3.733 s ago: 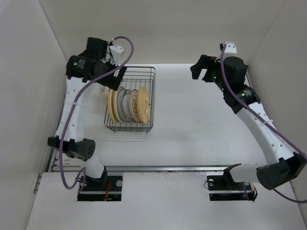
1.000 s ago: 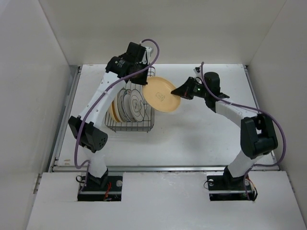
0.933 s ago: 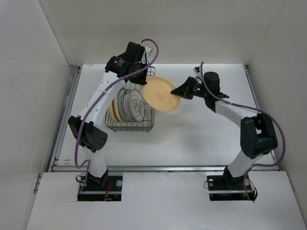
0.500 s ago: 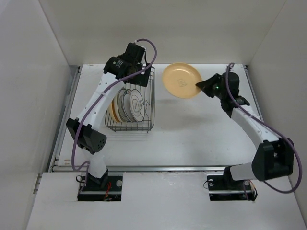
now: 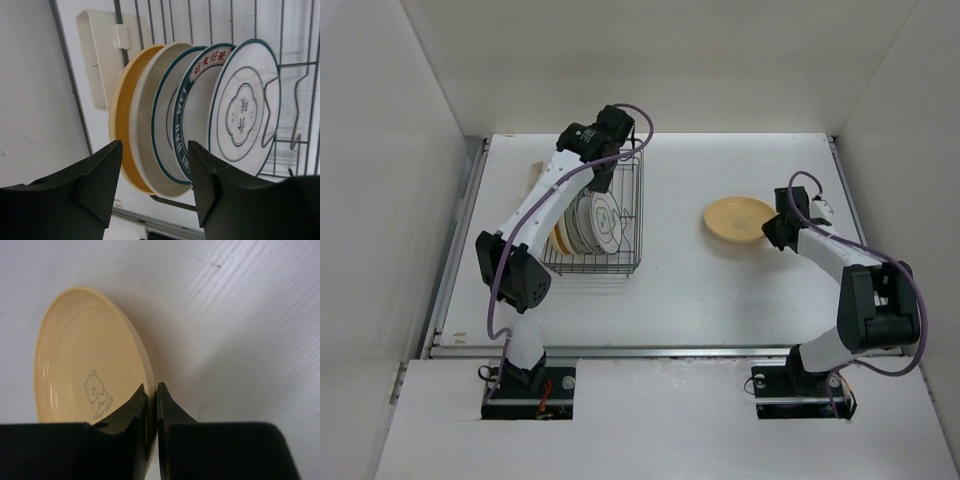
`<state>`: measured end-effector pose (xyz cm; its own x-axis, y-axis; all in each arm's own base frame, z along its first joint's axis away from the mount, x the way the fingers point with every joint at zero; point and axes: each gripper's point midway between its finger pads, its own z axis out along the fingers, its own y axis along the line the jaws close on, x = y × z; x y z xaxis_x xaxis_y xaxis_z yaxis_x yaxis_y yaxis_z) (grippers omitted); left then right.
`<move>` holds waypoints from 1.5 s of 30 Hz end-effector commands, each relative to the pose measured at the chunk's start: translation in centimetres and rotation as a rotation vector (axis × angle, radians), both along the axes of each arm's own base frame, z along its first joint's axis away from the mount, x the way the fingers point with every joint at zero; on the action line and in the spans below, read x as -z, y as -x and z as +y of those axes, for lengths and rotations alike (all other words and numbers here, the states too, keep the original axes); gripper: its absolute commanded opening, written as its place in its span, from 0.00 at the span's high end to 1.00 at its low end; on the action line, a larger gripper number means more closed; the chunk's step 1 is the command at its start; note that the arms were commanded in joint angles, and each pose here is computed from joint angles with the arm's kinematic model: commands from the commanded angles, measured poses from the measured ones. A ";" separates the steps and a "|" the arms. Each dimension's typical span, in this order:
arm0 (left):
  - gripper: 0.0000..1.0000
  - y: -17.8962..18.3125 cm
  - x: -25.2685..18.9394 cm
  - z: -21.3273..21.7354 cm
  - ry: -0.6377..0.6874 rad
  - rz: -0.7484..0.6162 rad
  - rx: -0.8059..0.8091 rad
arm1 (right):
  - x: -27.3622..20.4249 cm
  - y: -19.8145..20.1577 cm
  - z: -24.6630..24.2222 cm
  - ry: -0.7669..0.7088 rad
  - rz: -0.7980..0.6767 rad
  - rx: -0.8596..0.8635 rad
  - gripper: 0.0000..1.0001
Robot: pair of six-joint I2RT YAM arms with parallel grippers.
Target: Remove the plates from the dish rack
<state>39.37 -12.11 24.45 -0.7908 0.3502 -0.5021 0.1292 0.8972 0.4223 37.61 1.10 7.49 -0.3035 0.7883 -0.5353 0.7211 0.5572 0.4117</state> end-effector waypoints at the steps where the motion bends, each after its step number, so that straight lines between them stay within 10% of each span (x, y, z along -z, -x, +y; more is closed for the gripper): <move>1: 0.50 0.4 -1.2 2.2 -0.064 -0.037 -0.061 | -0.2 -0.6 -0.7 0.004 -0.023 0.051 0.84; 11: 0.49 2.7 -0.6 -2.5 0.164 0.097 0.183 | 1.3 0.5 -1.5 0.059 0.063 0.047 0.27; 21: 0.43 2.7 4.6 -2.2 0.031 0.273 0.122 | -3.7 0.6 -2.8 0.131 -0.011 0.060 0.25; 29: 0.65 2.4 6.2 -3.2 0.053 0.325 0.125 | -5.6 1.3 -3.3 0.162 -0.042 0.054 0.25; 34: 1.00 2.4 6.7 -2.6 0.050 0.347 0.091 | -7.1 1.5 -3.3 0.171 -0.081 0.043 0.25; 45: 1.00 0.1 -4.4 -2.0 0.179 -0.027 0.081 | -12.3 -0.7 0.1 0.178 -0.224 -0.237 0.25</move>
<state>39.18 -15.01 21.15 -0.8656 0.3256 -0.3805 0.2471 0.9385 0.2410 36.25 -0.55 15.19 -0.3189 0.6587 -0.6815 0.6260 0.6862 0.3704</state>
